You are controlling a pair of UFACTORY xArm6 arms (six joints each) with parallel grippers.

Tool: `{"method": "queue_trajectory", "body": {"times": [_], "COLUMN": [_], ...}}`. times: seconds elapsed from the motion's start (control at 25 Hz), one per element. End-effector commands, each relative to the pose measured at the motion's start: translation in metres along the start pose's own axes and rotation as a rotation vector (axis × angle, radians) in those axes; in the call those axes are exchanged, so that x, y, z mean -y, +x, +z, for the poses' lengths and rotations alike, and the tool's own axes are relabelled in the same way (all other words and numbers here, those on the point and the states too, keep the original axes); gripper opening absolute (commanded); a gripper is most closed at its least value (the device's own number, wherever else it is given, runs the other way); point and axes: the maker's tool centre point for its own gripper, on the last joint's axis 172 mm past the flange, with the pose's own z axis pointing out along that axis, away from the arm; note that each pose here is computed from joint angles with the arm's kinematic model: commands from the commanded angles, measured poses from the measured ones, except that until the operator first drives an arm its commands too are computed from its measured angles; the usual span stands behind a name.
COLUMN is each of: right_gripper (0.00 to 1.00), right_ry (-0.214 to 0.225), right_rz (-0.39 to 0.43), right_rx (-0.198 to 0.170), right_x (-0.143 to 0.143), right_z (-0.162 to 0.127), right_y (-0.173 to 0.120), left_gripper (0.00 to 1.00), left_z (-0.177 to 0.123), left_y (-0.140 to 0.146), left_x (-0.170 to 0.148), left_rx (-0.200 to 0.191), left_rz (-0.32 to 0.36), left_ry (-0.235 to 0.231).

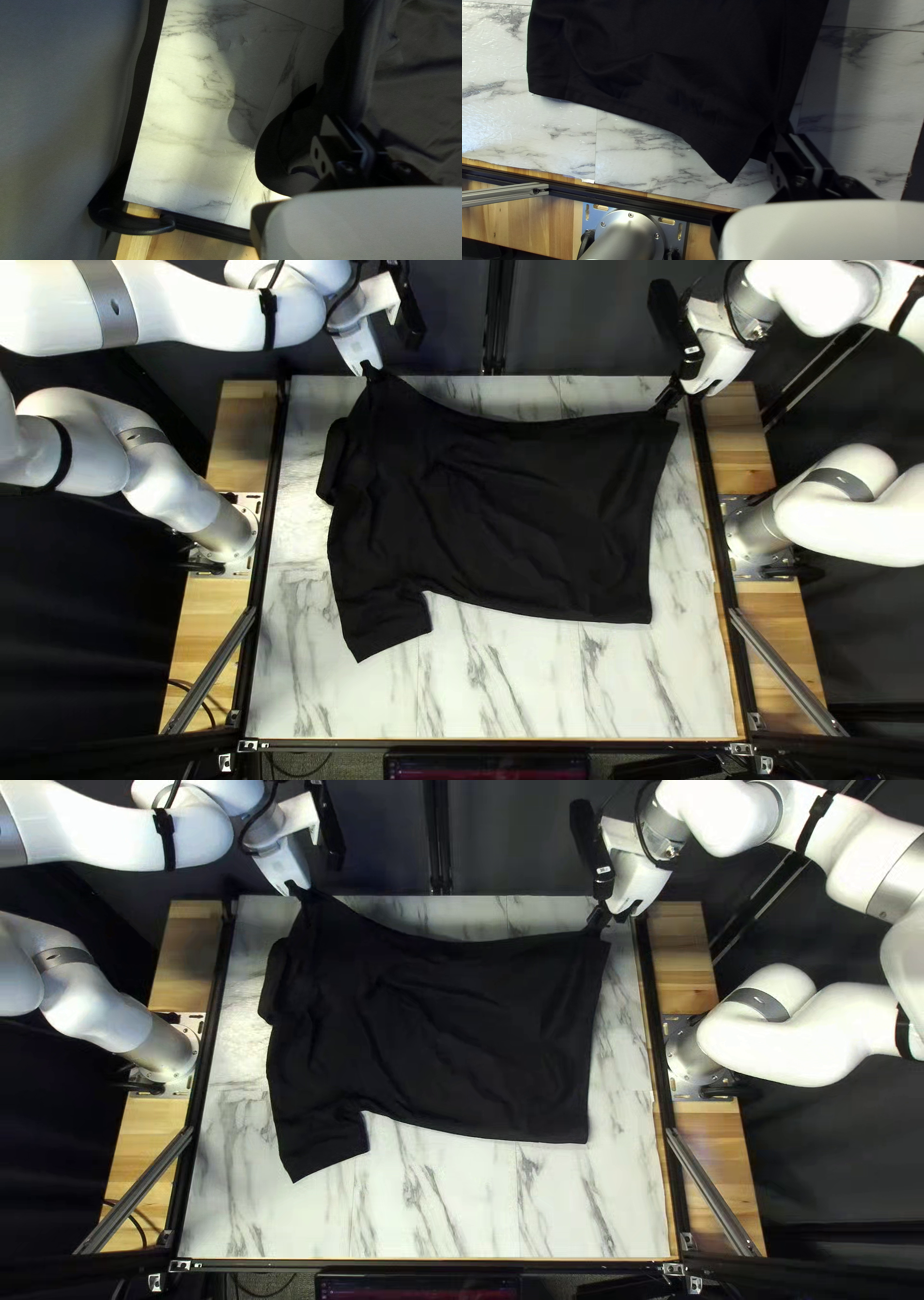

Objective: Fold t-shirt

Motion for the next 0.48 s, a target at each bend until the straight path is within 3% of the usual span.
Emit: {"method": "queue_trajectory", "body": {"times": [0.04,0.48], "right_gripper": [0.0,0.0], "right_ry": [-0.037,-0.116], "right_rz": [-0.007,-0.032], "right_rx": [-0.001,-0.016], "right_x": [-0.01,-0.041], "right_z": [0.0,0.004], "right_y": [-0.002,0.007], "left_gripper": [0.0,0.0], "left_z": [0.003,0.011], "left_y": [-0.003,-0.006], "left_x": [0.004,0.021], "left_rx": [-0.003,-0.029], "left_rz": [-0.006,-0.02], "left_ry": [0.009,0.044]}}
